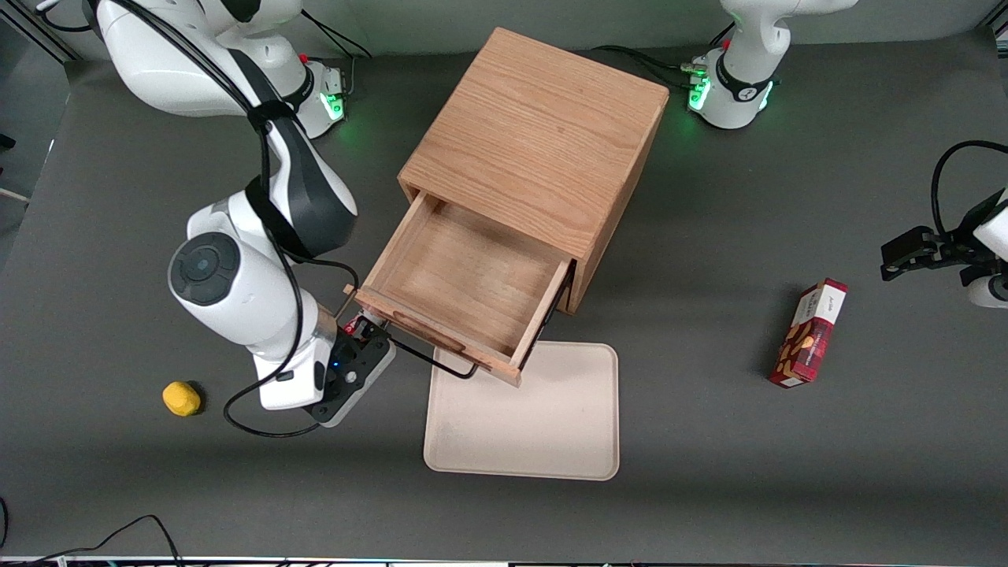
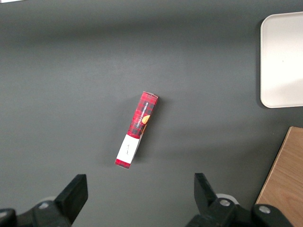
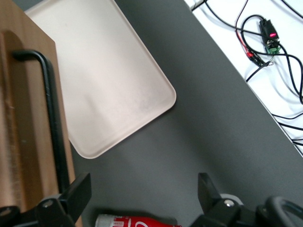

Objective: Open upper drawer

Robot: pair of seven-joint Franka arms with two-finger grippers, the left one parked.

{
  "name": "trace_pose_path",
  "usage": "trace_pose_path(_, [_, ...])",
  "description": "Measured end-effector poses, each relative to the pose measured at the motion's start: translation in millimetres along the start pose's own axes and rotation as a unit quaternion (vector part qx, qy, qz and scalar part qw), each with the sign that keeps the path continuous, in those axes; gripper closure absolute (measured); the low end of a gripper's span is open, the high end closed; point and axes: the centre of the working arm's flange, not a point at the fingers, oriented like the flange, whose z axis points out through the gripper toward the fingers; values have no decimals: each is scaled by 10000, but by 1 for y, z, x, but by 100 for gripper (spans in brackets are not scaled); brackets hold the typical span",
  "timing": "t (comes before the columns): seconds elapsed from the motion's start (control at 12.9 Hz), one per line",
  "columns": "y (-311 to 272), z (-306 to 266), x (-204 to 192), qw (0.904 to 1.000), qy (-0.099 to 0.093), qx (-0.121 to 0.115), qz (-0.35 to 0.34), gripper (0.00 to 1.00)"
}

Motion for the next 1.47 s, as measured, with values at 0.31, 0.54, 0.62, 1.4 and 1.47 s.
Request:
trace_pose_path(0.31, [33,-98,-41,9969,-18,-79,781,0])
trace_pose_path(0.54, [74,-140,-92,9915,-77,-401,1236,0])
trace_pose_path(0.62, [89,-147,-109,9888,-143,-517,1395,0])
trace_pose_path(1.4, [108,-172,-230,8963,-523,-527,4373,0])
trace_pose_path(1.47, [108,-173,-237,8835,-534,-527,4623,0])
